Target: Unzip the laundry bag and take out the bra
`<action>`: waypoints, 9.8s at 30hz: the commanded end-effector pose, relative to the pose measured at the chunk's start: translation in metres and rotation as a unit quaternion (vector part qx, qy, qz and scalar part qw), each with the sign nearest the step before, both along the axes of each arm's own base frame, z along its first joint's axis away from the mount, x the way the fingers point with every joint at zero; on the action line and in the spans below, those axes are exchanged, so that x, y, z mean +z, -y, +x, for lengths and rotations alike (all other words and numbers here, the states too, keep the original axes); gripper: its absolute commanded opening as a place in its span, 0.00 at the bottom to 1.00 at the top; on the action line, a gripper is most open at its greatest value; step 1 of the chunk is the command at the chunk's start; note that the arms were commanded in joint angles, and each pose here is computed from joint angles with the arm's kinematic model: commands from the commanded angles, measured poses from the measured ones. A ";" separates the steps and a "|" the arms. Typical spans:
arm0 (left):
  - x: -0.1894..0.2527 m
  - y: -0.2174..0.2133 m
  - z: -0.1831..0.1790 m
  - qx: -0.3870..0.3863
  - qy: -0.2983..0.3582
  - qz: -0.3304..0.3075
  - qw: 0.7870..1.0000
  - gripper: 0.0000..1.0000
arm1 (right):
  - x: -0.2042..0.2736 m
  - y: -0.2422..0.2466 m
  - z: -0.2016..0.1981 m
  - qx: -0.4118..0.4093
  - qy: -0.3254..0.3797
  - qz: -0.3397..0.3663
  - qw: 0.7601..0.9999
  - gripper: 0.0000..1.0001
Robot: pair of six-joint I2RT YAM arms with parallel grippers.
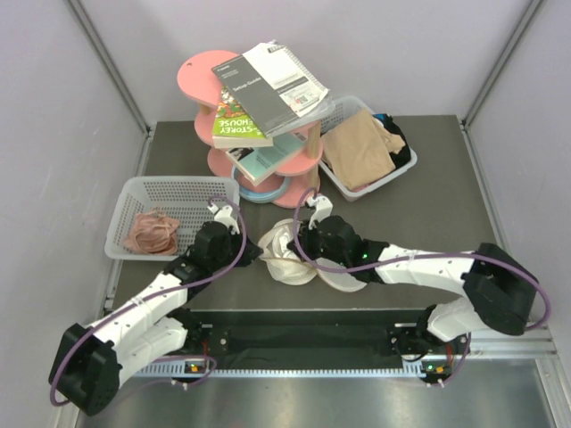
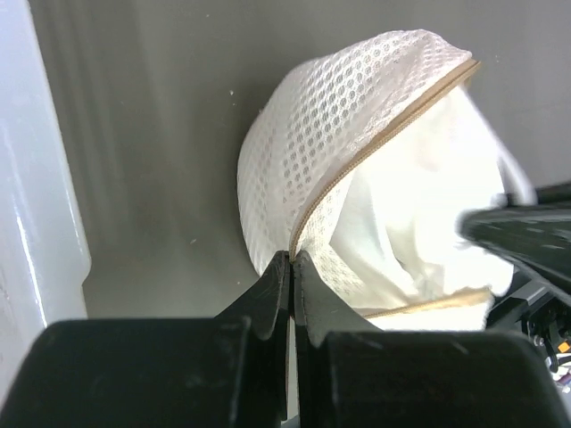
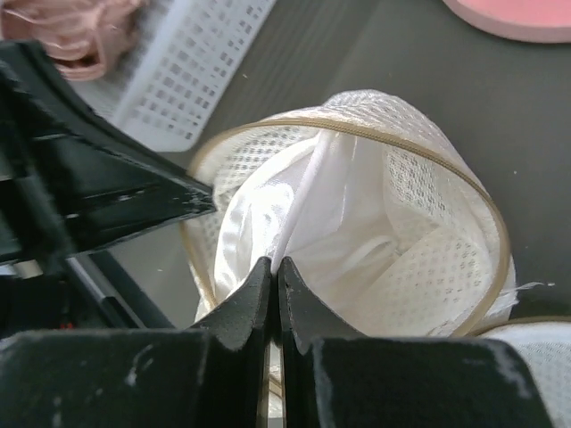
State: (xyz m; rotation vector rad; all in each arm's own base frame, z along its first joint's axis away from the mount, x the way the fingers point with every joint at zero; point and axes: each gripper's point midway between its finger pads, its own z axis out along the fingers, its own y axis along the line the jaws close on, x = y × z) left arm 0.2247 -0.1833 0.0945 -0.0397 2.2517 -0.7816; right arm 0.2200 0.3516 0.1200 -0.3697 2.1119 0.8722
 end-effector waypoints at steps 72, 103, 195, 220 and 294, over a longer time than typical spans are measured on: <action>0.143 0.082 -0.009 -0.193 0.170 -0.142 0.956 0.99 | 0.178 0.012 0.006 -0.041 0.118 0.194 0.973 0.00; 0.125 0.025 0.030 -0.019 0.175 -0.024 0.984 0.00 | 0.173 0.006 0.002 -0.029 0.105 0.185 0.977 0.51; 0.176 -0.084 0.083 0.071 0.174 0.140 0.972 0.99 | -0.064 0.236 -0.013 -0.290 -0.169 -0.217 0.917 0.80; 0.148 -0.092 0.078 0.077 0.154 0.151 0.973 0.99 | -0.101 0.238 -0.042 -0.247 -0.265 -0.272 0.891 0.43; 0.146 -0.087 0.073 0.068 0.157 0.139 0.975 0.99 | -0.067 -0.003 0.037 -0.058 -0.085 -0.328 0.939 0.08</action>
